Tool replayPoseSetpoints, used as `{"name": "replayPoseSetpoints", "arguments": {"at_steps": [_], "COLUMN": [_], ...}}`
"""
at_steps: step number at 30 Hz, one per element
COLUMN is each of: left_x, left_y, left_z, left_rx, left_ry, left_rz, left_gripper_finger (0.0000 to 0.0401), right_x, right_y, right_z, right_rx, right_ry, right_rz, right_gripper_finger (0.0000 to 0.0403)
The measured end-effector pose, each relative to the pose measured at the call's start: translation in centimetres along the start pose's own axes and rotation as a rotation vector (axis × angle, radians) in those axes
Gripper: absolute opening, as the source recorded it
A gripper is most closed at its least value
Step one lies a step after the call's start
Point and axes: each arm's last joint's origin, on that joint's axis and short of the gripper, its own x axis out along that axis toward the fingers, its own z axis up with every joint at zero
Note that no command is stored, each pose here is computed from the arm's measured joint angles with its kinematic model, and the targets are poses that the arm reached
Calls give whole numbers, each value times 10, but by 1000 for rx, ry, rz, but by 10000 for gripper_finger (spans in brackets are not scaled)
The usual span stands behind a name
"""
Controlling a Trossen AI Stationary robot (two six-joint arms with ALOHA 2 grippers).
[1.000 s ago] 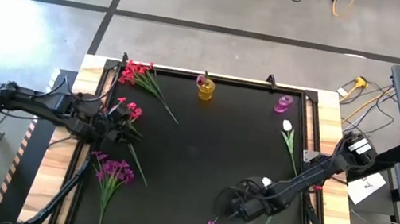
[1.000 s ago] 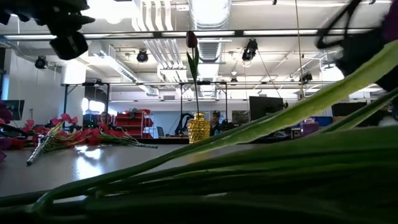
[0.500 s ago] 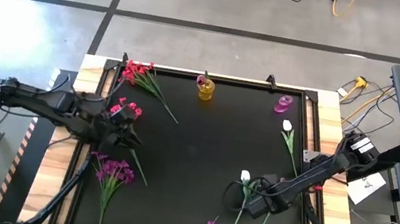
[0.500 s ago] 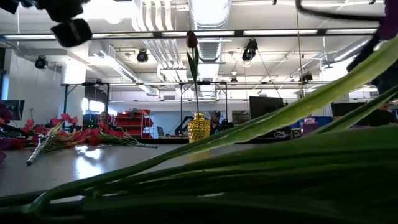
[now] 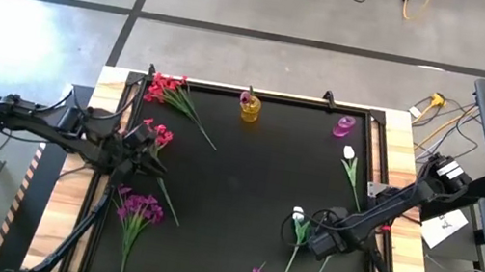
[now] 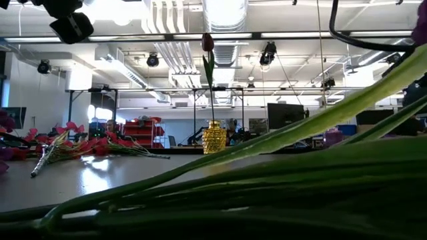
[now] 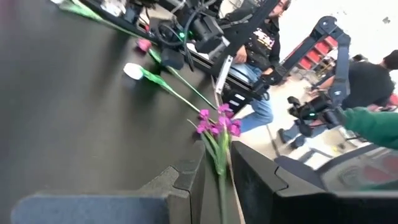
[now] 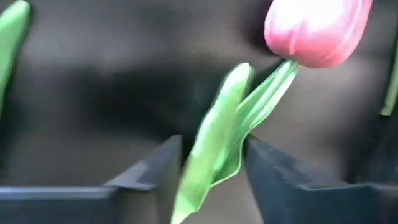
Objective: Sort flowers into vase by color
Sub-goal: Put the pink tulip into the yellow flower vase
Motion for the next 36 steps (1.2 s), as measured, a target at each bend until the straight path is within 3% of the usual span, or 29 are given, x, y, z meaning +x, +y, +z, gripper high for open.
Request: {"name": "replayPoseSetpoints", "arguments": {"at_steps": [7,11,17,22,28,36], "left_x": [-12,-24,-40,-48,-63,-87], "left_y": [-7,-12,-17,-18,-16,-13], "left_z": [7,10,15,12,6,-4], "left_rx": [-15,26,94,142,166,215], "left_ry": [43,60,16,-5,-15,-124], "left_rz": [23,35,8,-3,-10,-6], "left_gripper_finger": [64,64,64,64,64,64], "right_x": [-6,-32,-90,-134,-179,-212], "right_y": [4,13,29,39,59,89], "right_z": [0,0,20,51,91,142], "right_rx": [23,79,146,119,45,-54], "right_ry": [-50,-122,-391,-552,-800,-1055], "right_rz": [42,148,287,292,393,487], "right_gripper_finger": [20,14,13,13,13,13]}}
